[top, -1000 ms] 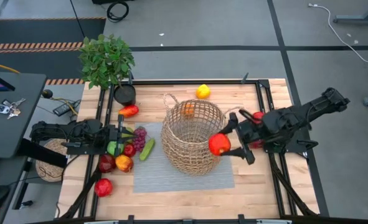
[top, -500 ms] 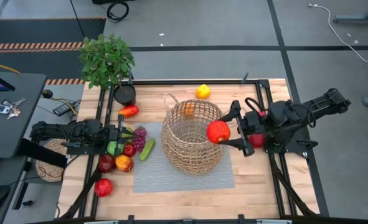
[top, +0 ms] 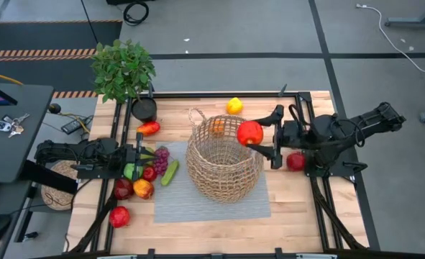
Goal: Build produce basket
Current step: Put the red apple into the brown basket
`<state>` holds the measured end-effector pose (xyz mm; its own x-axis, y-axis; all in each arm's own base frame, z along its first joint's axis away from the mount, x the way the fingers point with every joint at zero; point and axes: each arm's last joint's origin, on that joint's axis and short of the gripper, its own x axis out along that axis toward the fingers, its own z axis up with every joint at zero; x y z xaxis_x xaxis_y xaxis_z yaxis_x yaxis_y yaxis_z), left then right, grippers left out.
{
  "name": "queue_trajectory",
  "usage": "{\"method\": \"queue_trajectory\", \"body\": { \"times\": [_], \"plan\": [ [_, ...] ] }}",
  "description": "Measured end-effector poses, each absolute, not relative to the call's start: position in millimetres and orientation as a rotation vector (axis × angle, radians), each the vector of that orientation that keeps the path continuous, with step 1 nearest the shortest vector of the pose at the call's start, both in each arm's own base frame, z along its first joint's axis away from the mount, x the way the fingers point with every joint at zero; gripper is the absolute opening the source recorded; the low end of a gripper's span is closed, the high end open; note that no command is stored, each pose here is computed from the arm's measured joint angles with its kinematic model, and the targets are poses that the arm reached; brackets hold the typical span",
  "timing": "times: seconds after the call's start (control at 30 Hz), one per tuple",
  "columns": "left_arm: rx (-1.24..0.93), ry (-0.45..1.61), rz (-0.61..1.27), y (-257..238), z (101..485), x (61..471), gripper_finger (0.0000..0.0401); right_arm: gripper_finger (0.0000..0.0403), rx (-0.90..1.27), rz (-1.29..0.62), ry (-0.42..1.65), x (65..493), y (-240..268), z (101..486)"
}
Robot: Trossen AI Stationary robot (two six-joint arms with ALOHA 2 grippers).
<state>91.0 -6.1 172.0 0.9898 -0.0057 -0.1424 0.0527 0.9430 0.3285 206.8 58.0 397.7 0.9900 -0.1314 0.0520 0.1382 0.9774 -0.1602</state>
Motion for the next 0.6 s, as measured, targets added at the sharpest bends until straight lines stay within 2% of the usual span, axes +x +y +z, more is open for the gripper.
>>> {"method": "queue_trajectory", "body": {
  "times": [0.33, 0.47, 0.6],
  "plan": [
    [0.338, 0.141, -0.030, -6.1, 172.0, 91.1, 0.0032, 0.0327, -1.054, -0.236, 0.139, 206.8, 54.6, 392.0],
    [0.338, 0.141, -0.030, -6.1, 171.9, 91.1, 0.0036, 0.0327, -1.293, -0.259, 0.200, 206.5, 53.0, 391.9],
    [0.338, 0.140, -0.030, -6.1, 172.0, 91.0, 0.0033, 0.0327, -1.420, -0.300, 0.264, 206.4, 49.9, 391.9]
  ]
}}
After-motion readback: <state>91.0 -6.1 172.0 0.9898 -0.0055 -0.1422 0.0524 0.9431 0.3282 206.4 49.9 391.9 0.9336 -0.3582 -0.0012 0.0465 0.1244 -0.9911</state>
